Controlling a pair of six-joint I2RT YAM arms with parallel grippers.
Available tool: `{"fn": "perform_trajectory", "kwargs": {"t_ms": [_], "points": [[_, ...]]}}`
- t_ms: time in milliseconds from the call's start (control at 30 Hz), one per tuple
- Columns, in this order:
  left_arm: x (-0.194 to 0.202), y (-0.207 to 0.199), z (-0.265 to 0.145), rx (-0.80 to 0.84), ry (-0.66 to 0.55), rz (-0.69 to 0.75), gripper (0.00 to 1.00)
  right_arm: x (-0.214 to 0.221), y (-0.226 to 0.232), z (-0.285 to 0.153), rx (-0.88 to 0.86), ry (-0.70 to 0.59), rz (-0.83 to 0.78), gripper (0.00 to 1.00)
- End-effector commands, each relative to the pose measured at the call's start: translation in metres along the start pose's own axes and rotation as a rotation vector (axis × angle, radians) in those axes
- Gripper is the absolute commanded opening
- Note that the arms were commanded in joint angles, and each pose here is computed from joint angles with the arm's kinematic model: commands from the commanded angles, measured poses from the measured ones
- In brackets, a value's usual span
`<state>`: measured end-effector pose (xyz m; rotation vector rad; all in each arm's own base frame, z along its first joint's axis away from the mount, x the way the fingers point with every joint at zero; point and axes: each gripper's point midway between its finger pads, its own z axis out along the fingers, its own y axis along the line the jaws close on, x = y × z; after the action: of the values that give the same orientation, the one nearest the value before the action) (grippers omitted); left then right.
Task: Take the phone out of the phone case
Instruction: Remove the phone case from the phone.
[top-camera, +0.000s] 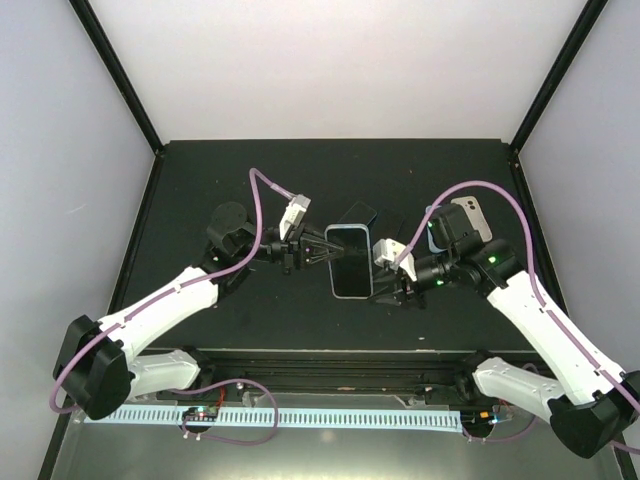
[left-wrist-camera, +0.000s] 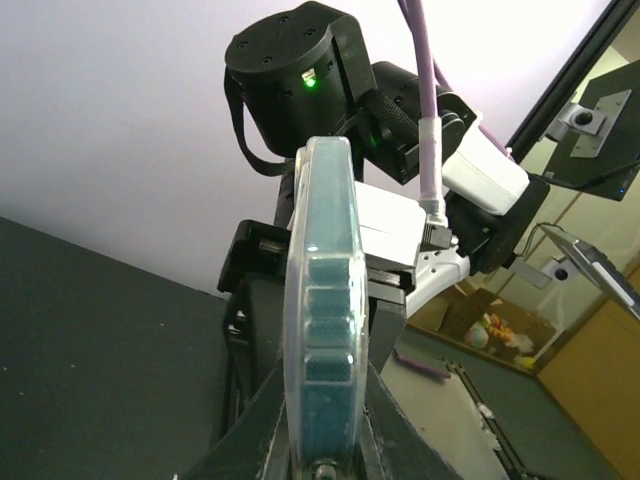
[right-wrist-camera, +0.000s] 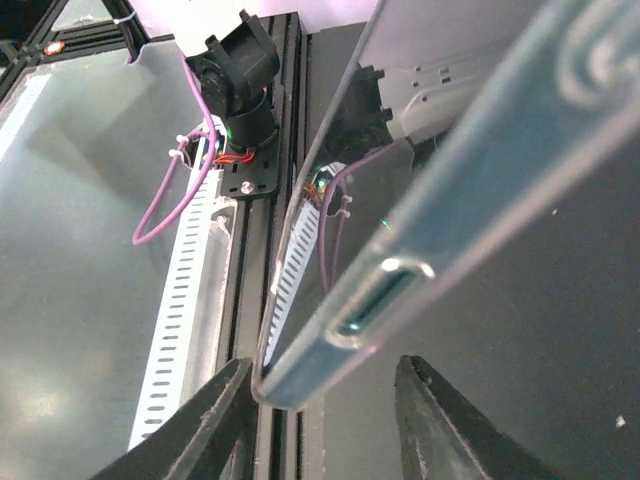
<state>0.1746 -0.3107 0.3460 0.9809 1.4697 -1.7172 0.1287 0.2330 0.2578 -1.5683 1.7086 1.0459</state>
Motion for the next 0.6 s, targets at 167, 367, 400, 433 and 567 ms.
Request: {"fn": "perform_trajectory", "kwargs": {"t_ms": [167, 367, 400, 433, 567], "points": [[-0.016, -0.024, -0.001, 0.068, -0.002, 0.091, 0.02, -0.02, 0.001, -0.007, 0.009, -0.028, -0.071, 0.23], [-0.014, -0.03, -0.001, 0.102, 0.024, 0.08, 0.02, -0.007, 0.001, -0.003, 0.03, 0.039, -0.135, 0.19], [-0.014, -0.032, -0.001, 0.112, 0.028, 0.078, 0.01, -0.006, 0.0, -0.002, 0.042, 0.051, -0.152, 0.19], [-0.014, -0.034, -0.001, 0.122, 0.033, 0.075, 0.02, -0.003, -0.001, 0.0, 0.053, 0.065, -0.173, 0.19], [-0.012, -0.038, 0.0, 0.162, 0.052, 0.051, 0.01, 0.004, -0.009, 0.004, 0.121, 0.117, -0.257, 0.2]]}}
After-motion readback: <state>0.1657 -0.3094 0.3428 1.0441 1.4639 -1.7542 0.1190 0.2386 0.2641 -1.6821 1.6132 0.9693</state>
